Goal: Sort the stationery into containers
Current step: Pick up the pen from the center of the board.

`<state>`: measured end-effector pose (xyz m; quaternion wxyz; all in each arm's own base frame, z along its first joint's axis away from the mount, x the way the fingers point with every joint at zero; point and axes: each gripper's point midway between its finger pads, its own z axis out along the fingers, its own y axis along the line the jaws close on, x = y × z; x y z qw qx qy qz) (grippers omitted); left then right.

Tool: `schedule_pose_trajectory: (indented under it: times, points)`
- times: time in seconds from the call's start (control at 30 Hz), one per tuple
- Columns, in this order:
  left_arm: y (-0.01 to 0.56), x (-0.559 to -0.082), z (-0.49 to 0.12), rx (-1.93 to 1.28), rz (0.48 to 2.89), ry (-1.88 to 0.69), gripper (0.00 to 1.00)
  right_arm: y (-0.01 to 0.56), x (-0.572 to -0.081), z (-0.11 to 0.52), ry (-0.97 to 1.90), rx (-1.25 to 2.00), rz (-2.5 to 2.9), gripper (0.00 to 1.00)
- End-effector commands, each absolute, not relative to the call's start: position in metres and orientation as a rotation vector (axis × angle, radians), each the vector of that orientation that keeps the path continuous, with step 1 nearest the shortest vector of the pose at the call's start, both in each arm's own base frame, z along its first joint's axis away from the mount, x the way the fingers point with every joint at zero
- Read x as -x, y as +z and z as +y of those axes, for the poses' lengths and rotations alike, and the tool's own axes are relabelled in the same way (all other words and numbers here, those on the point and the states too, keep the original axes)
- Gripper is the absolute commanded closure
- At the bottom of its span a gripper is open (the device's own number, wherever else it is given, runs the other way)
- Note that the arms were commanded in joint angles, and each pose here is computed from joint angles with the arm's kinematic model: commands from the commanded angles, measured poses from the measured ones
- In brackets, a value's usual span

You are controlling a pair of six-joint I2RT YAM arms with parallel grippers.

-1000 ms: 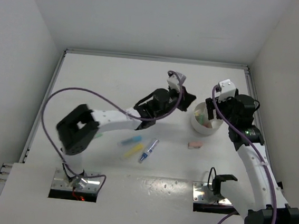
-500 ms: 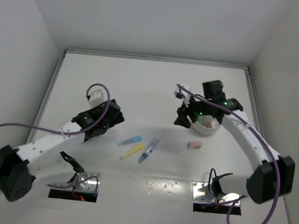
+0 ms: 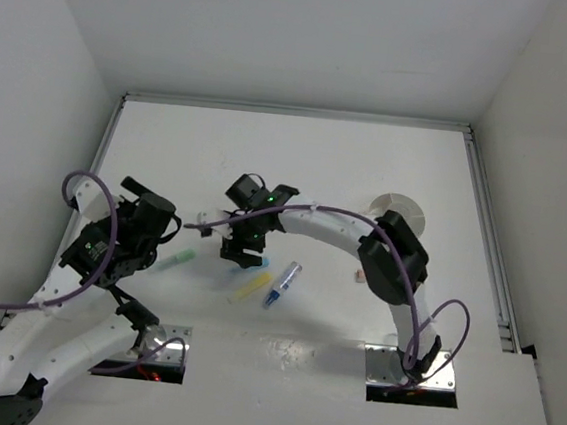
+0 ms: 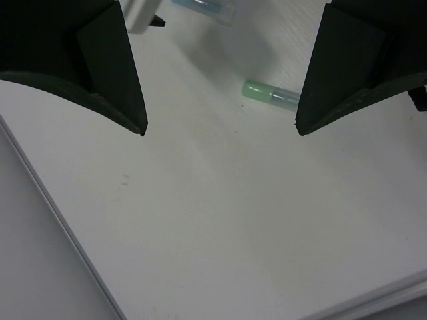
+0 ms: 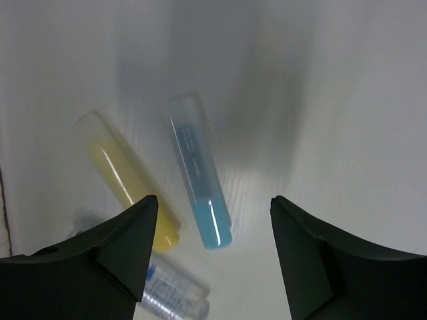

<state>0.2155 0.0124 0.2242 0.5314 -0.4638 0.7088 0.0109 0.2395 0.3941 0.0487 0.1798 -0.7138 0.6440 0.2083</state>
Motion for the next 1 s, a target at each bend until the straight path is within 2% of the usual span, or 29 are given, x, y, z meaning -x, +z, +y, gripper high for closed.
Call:
schedule_pose_trajectory:
  times: [0.0, 0.2, 0.5, 0.8, 0.97]
  points:
    - [0.256, -0.203, 0.041, 1.157, 1.541, 0.109, 0.01, 0.068, -0.263, 0.427, 0.462, 1.958, 1.75, 0.31]
    - [0.272, -0.188, 0.057, 1.151, 1.468, 0.108, 0.01, 0.036, -0.239, 0.45, 0.424, 2.093, 1.704, 0.32]
    - [0.276, -0.179, 0.063, 1.151, 1.436, 0.067, 0.01, 0.011, -0.217, 0.44, 0.325, 2.228, 1.616, 0.37]
    - [0.274, -0.183, 0.058, 1.143, 1.449, 0.048, 0.01, -0.012, -0.22, 0.435, 0.218, 2.255, 1.616, 0.38]
    - [0.271, -0.184, 0.057, 1.134, 1.463, 0.049, 0.01, -0.028, -0.214, 0.425, 0.217, 2.314, 1.662, 0.46]
